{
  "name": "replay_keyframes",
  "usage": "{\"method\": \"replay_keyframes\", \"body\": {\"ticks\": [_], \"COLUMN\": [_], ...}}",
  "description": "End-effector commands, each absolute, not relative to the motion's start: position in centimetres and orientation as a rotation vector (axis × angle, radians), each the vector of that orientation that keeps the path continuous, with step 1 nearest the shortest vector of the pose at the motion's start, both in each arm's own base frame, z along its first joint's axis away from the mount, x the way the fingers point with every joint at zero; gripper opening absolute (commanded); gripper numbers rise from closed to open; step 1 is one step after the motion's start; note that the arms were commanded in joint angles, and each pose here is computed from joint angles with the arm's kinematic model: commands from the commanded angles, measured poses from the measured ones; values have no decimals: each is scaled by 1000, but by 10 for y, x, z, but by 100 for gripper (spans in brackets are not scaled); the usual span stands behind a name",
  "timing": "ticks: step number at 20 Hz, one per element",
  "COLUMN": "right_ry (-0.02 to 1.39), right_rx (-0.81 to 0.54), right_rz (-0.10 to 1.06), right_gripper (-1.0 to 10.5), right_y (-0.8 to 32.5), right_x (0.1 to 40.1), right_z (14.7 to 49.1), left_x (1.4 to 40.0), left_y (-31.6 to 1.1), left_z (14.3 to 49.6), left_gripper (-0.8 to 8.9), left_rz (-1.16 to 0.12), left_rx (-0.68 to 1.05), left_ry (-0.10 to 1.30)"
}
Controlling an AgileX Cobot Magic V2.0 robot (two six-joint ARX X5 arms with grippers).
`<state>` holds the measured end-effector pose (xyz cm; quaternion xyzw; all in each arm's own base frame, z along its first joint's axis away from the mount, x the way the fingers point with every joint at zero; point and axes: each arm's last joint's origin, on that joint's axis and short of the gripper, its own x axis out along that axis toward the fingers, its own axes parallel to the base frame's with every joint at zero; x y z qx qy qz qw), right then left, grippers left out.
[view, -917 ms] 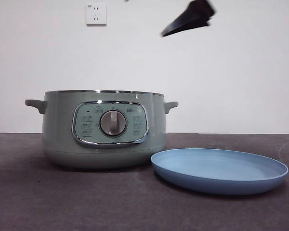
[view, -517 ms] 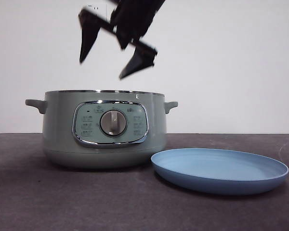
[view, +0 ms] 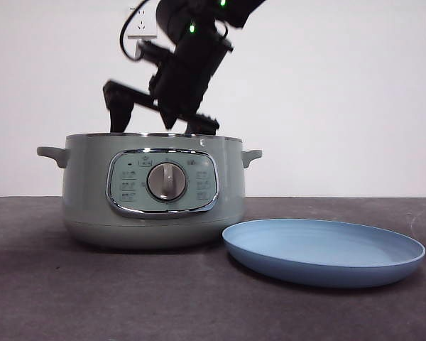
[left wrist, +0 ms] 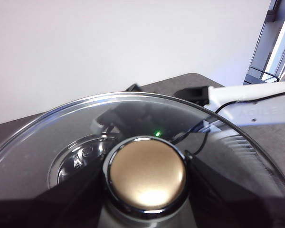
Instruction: Take the corn out from the steamer,put the corn on the plate,close the lid
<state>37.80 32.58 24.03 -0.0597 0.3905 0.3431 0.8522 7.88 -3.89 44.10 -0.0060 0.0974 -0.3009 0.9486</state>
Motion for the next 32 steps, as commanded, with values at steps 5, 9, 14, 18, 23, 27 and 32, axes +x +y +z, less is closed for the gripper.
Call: {"method": "replay_keyframes", "body": {"ticks": [5, 9, 14, 18, 23, 27, 32], "right_ry": [856, 914, 911, 872, 711, 656, 727], "right_rx": [-120, -109, -118, -107, -84, -207, -253], "right_rz": [718, 716, 724, 734, 733, 554, 426], "right_gripper": [529, 529, 4, -11, -12, -12, -12], "right_y": [334, 339, 342, 344, 324, 266, 202], "right_x": [381, 383, 382, 382, 362, 313, 282], "right_z": [218, 196, 191, 200, 286, 377, 411], "left_x": [73, 73, 73, 73, 73, 73, 73], "left_y": [-37, -37, -37, -37, -37, -37, -37], "left_z": [449, 449, 447, 446, 447, 447, 446], "left_gripper": [-9, -8, -8, -8, -9, -8, -8], "left_rz": [-619, -619, -619, -620, -619, -620, -620], "left_rx": [-12, -11, 9, 12, 11, 12, 12], "left_ry": [138, 138, 145, 155, 153, 154, 155]}}
